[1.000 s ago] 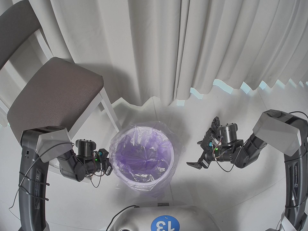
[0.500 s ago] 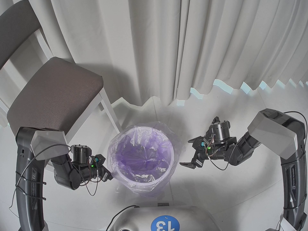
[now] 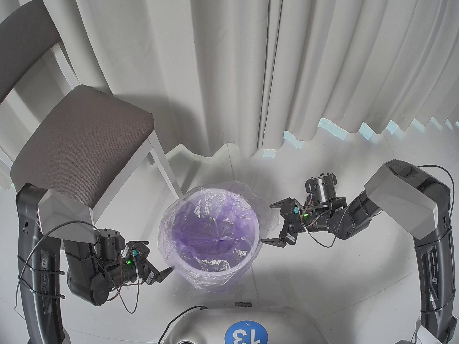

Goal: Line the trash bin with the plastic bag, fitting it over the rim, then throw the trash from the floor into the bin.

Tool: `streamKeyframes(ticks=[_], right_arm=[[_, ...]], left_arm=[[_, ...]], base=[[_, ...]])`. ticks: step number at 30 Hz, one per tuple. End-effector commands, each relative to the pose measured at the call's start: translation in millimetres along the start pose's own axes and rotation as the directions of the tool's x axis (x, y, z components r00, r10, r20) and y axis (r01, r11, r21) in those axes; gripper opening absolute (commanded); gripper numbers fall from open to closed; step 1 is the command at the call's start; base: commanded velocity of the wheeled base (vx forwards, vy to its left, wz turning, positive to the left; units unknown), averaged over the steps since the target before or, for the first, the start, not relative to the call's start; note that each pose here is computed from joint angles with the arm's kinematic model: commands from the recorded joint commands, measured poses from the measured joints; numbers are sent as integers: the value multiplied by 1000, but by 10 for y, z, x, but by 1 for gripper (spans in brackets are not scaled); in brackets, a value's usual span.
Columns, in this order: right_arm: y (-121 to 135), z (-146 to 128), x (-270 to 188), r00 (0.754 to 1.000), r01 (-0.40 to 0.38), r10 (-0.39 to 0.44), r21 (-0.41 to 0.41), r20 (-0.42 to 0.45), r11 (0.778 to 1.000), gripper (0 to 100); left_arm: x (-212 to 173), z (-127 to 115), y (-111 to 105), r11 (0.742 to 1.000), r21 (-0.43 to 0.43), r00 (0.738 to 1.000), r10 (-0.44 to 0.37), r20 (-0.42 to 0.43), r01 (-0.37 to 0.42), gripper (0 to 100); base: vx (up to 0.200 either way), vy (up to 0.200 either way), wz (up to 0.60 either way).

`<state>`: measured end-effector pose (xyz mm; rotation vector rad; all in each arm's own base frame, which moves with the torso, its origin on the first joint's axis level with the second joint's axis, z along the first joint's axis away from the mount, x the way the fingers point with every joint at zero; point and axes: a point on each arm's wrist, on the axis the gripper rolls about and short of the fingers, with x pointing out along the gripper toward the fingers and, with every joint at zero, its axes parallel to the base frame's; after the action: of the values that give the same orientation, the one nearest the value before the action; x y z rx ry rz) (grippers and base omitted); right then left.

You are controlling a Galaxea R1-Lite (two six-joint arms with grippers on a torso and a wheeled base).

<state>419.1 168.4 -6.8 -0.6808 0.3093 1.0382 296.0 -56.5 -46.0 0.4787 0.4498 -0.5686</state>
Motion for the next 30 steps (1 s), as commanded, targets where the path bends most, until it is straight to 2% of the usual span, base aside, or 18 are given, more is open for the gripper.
streamKeyframes(ticks=[1,5,8,9,14,15,23,30], right_arm=[[-18,-4,32,1000,-11,11,5,-9,1000,100],[-69,-52,89,999,-30,30,23,-28,999,100],[-69,-83,143,999,-53,53,29,-12,998,100],[-37,-75,197,996,-87,87,28,19,996,100],[-10,-29,287,994,-101,100,13,38,995,100],[-16,-31,299,994,-100,99,12,39,995,0],[-19,-42,303,994,-111,110,34,27,993,0],[-170,-245,351,995,-100,101,86,-6,991,0]], left_arm=[[-48,8,-49,1000,8,1000,-10,4,10,100],[-68,29,-123,999,22,1000,-26,11,26,100],[-86,50,-169,999,32,999,-34,25,33,100],[-88,58,-180,999,35,999,-35,30,34,100],[-99,68,-198,999,42,998,-34,43,32,100],[-104,73,-197,999,43,998,-33,46,31,100],[-137,49,-183,999,36,999,-26,39,25,100],[-120,76,-176,999,40,999,-15,48,13,100]], base=[[0,0,0],[0,0,0],[0,0,0],[0,0,0],[0,0,0],[0,0,0],[0,0,0],[0,0,0]])
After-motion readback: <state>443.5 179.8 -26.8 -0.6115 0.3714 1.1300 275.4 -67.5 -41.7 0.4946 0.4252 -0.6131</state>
